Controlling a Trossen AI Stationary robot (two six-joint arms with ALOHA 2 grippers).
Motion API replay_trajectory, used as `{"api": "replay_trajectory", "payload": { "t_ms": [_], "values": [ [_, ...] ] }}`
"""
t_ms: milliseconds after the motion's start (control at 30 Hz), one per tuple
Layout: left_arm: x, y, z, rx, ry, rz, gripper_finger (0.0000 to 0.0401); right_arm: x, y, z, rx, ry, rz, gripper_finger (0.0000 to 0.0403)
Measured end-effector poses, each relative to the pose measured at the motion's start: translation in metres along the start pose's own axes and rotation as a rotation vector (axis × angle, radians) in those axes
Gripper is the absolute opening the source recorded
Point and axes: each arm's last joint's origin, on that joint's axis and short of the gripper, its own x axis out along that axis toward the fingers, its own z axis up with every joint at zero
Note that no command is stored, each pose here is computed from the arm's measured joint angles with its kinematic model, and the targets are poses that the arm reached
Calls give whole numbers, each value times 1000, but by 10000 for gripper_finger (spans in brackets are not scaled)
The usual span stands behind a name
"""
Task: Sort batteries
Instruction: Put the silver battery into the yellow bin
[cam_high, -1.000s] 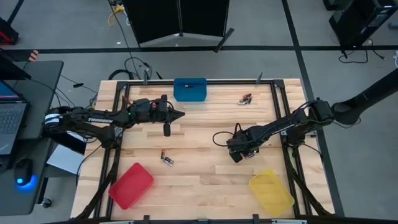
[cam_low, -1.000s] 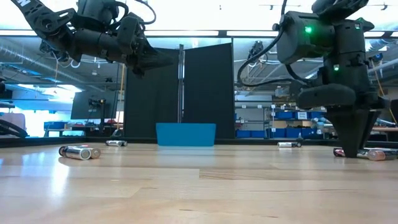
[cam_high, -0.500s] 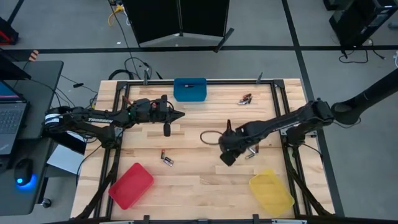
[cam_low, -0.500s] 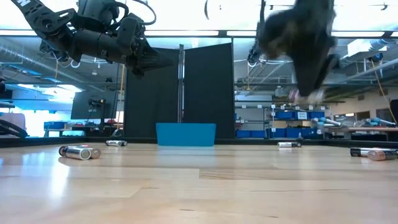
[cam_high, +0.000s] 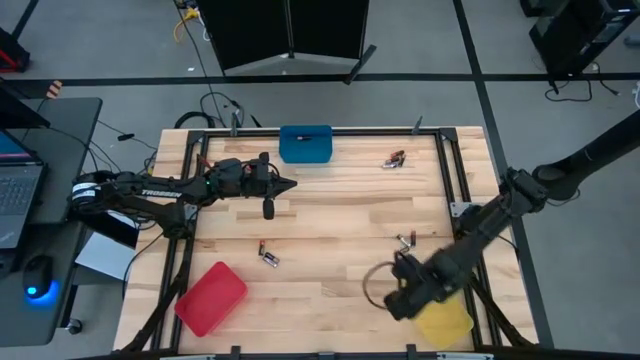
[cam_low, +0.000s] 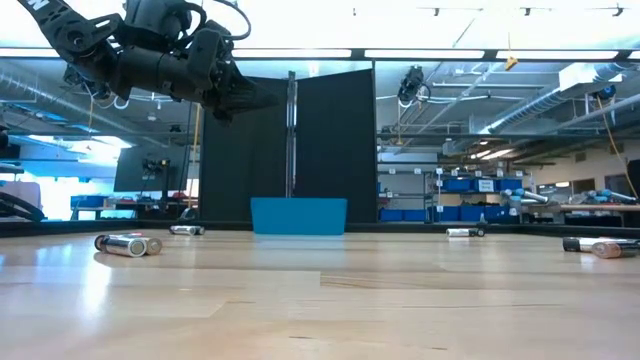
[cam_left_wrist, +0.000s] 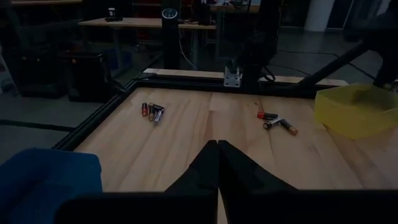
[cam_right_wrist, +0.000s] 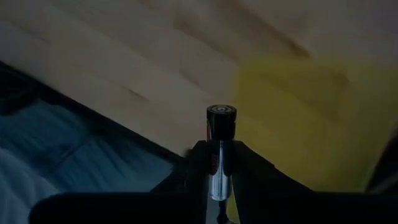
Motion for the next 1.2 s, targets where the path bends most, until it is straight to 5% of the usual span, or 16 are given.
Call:
{"api": "replay_trajectory", "payload": {
  "t_ms": [333,633,1200],
  "values": [
    [0,0,0,-4,0,0,10,47,-34,-12,91,-46,-161,57],
    [0,0,-1,-9,7,-1,10,93,-52,0,70,-51,-110,57],
    [0,0,-1,-15,8,-1,10,118,-73,8,28,-59,-129,82]
  ]
}}
